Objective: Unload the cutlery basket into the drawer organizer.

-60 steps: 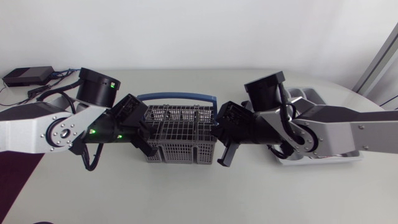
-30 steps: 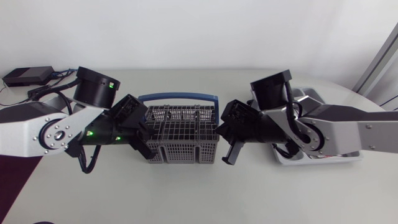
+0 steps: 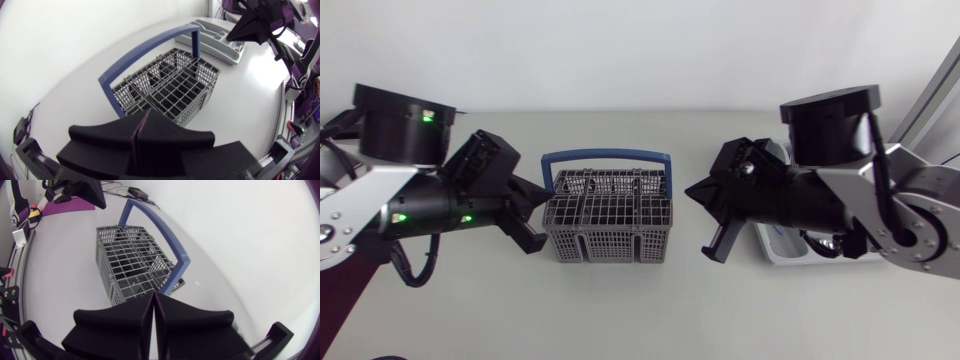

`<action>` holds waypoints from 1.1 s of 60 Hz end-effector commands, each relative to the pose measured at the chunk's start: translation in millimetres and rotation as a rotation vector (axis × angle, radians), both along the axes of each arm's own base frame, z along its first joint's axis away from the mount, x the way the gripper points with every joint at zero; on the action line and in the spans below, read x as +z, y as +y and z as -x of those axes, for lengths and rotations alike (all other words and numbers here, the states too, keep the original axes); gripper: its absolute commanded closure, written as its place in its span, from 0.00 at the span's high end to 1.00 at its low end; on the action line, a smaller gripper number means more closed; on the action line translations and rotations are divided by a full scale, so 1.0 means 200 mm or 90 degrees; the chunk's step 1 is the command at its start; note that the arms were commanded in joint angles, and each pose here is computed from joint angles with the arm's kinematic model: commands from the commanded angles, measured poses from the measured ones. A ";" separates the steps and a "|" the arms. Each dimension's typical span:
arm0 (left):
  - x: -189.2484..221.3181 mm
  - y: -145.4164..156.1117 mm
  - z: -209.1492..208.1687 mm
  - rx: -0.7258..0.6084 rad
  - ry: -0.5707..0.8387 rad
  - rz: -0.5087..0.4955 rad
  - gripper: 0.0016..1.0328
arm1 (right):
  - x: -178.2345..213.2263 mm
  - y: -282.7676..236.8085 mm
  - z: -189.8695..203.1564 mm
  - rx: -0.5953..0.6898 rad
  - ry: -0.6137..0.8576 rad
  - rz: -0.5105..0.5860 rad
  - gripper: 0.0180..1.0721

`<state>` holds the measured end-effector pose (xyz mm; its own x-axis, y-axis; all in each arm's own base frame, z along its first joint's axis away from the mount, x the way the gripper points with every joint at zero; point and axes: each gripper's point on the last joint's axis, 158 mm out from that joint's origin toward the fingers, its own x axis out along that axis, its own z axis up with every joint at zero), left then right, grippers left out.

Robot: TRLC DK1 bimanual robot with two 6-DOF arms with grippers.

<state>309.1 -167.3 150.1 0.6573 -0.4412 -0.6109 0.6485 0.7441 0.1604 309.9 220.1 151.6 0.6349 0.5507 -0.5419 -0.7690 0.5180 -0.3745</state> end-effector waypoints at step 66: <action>0.17 0.65 0.23 0.265 -0.204 0.093 0.96 | 0.15 -0.93 0.20 -0.372 -0.166 -0.157 0.96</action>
